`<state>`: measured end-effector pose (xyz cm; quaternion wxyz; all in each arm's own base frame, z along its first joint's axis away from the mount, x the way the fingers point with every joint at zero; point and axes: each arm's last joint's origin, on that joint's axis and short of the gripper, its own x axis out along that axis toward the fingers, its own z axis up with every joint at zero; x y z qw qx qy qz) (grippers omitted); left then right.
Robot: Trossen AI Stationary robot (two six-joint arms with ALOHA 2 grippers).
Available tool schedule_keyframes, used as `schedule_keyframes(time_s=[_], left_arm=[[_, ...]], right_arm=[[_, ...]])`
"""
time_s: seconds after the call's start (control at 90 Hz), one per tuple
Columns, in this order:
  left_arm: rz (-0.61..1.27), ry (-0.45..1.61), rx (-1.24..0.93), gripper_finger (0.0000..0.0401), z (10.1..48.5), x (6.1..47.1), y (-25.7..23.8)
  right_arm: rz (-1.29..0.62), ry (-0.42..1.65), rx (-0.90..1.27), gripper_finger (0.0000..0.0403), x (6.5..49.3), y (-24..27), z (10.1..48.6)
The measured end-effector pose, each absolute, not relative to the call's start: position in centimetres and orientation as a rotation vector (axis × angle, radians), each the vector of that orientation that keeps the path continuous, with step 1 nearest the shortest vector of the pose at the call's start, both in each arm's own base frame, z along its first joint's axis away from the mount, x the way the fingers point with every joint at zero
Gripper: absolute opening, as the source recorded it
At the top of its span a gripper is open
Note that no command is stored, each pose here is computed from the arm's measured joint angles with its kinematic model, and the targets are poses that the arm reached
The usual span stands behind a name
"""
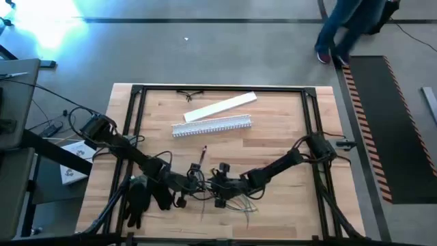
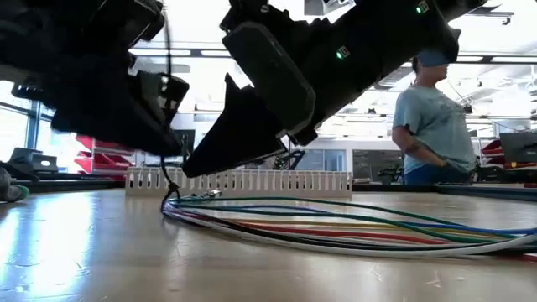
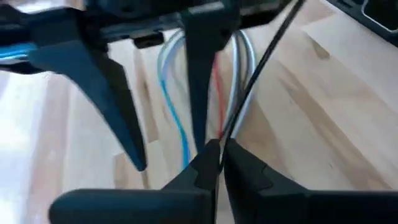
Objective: Ziptie cables
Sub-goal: Wrap the black zip tie on the cable
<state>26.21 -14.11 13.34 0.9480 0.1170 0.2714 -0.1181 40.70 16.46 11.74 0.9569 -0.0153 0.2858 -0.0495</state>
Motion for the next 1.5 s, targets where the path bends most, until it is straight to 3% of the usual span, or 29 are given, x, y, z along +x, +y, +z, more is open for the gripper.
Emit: schedule_keyframes(time_s=[0.278, 0.411, 0.733, 0.989, 1.311, 1.5], left_arm=[[-0.215, 0.556, 0.216, 0.0000, 14.4, 26.1, -13.3], [-0.210, 0.574, 0.206, 0.0000, 14.3, 26.0, -13.2], [-0.211, 0.575, 0.187, 0.0000, 14.3, 25.9, -13.5], [-0.203, 0.571, 0.185, 0.0000, 14.3, 25.6, -14.0], [-0.201, 0.570, 0.176, 0.0000, 14.3, 25.6, -14.0], [-0.200, 0.570, 0.175, 0.0000, 14.3, 25.6, -14.0]], right_arm=[[-0.063, 0.471, 0.014, 0.0149, 41.6, 16.9, 10.7], [-0.130, 0.453, 0.070, 0.0143, 41.7, 16.8, 10.2], [-0.065, 0.495, 0.128, 0.0008, 42.1, 16.0, 10.0], [-0.067, 0.491, 0.164, 0.0039, 42.3, 15.8, 9.1], [-0.038, 0.490, 0.199, 0.0045, 42.4, 15.9, 8.6], [-0.026, 0.499, 0.242, 0.0080, 42.6, 15.5, 8.5]])
